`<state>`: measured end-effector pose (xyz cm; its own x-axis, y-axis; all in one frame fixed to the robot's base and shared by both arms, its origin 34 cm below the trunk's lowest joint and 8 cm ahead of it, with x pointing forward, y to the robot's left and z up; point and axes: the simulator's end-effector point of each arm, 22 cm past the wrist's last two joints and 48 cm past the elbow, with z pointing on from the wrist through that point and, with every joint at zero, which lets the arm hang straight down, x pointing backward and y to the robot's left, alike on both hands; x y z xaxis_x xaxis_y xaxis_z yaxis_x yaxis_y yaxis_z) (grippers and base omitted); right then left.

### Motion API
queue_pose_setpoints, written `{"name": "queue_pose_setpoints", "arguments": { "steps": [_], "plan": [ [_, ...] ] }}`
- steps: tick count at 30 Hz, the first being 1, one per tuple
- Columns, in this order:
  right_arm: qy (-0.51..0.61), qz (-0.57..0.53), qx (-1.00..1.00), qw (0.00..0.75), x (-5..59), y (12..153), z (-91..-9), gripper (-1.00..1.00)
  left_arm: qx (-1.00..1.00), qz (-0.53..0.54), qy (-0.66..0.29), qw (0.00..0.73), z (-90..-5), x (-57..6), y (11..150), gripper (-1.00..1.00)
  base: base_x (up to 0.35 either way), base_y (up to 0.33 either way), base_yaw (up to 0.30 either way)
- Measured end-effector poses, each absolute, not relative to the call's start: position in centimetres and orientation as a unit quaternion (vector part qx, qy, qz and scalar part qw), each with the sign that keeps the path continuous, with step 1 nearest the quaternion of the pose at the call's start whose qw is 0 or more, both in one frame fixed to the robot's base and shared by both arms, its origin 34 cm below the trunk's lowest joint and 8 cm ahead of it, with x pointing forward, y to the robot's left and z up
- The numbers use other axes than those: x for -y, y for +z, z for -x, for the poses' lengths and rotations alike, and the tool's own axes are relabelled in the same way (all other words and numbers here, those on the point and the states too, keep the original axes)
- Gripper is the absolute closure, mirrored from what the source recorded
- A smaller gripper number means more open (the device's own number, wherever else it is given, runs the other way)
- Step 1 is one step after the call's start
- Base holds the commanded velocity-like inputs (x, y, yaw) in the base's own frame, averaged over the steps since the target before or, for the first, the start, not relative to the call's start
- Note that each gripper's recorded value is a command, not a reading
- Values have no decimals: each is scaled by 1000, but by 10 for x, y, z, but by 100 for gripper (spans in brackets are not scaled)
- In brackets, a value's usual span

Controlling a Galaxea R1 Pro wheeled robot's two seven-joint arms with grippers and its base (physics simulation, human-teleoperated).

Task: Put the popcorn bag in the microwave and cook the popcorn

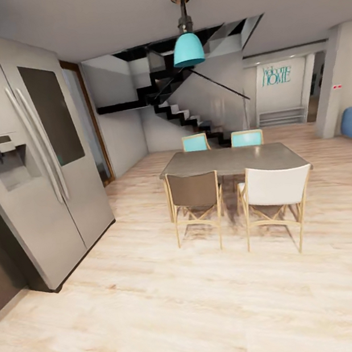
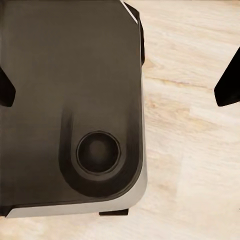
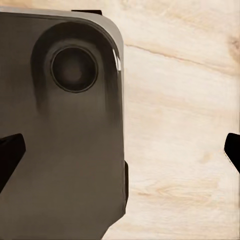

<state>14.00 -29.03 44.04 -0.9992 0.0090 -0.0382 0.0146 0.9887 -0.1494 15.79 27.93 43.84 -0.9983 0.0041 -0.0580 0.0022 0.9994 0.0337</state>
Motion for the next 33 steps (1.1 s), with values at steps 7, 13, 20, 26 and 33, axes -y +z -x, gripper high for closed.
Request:
{"name": "queue_pose_setpoints", "arguments": {
  "steps": [7,13,20,26,33],
  "plan": [
    [-75,-2,-997,19,290,440,-140,-100,-999,-2,17,29,-157,-279,438,-100,0,0,277],
    [-73,2,-997,19,289,440,-140,-100,-999,-2,17,29,-157,-279,438,-100,0,0,277],
    [-65,6,-998,16,286,440,-138,-100,-999,-1,17,29,-157,-279,438,-100,0,0,277],
    [-65,7,-998,16,286,440,-138,-100,-999,-2,17,29,-157,-279,438,-100,0,0,277],
    [-66,7,-998,16,286,440,-139,-100,-999,-2,17,29,-157,-279,438,-100,0,0,278]
  ]
}}
